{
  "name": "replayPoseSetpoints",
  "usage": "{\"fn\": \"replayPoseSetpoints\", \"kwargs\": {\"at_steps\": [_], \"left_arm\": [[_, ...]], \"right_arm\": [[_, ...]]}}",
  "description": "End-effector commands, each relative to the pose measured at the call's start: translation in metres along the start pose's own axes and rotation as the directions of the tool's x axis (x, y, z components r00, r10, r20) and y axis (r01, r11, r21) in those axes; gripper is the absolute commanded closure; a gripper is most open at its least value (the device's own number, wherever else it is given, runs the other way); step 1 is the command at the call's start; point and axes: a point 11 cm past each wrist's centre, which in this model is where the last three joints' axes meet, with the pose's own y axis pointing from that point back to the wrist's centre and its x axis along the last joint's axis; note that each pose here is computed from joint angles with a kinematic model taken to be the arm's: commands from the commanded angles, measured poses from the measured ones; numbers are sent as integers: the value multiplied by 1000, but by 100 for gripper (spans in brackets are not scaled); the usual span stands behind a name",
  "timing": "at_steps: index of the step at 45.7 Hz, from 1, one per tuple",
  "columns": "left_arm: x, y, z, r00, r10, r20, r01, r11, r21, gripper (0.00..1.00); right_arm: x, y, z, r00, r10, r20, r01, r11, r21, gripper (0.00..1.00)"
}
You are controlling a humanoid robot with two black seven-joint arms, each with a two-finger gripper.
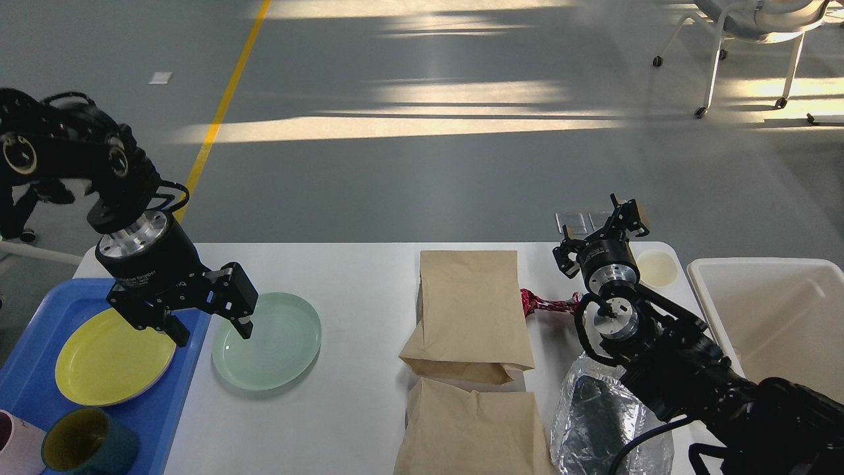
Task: Tidy desktop
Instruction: 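Reach the left gripper down to the edge of the pale green plate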
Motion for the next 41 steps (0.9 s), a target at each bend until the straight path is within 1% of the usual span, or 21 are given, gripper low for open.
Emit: {"fn": "replayPoseSetpoints", "kwargs": {"at_steps": [1, 7, 11, 14, 21, 27, 32, 41], "left_arm": [[8, -26, -14, 996, 87, -25, -87, 996, 10, 15], [23, -46, -24, 967, 252, -28, -251, 967, 36, 15], [28, -66, -26, 947, 321, 0, -321, 945, 65, 15], [24, -80, -32, 948, 319, -2, -318, 945, 80, 15], [10, -105, -37, 966, 260, -7, -259, 962, 90, 15], [3, -119, -45, 970, 243, -20, -240, 966, 98, 16], [-1, -131, -53, 967, 254, -33, -249, 963, 103, 16], [-7, -158, -72, 949, 309, -66, -300, 946, 121, 16]], "right_arm": [[0, 0, -1, 1000, 1, 0, -1, 1000, 2, 0], [1, 0, 0, 1000, 2, -1, -2, 1000, 0, 0], [0, 0, 0, 1000, 0, -1, 0, 1000, 0, 0], [0, 0, 0, 1000, 1, 1, -1, 1000, 0, 0], [0, 0, 0, 1000, 0, -1, 0, 1000, 0, 0], [0, 0, 0, 1000, 0, -1, 0, 1000, 0, 0], [0, 0, 0, 1000, 1, 1, -1, 1000, 0, 0], [0, 0, 0, 1000, 0, -1, 0, 1000, 0, 0]]}}
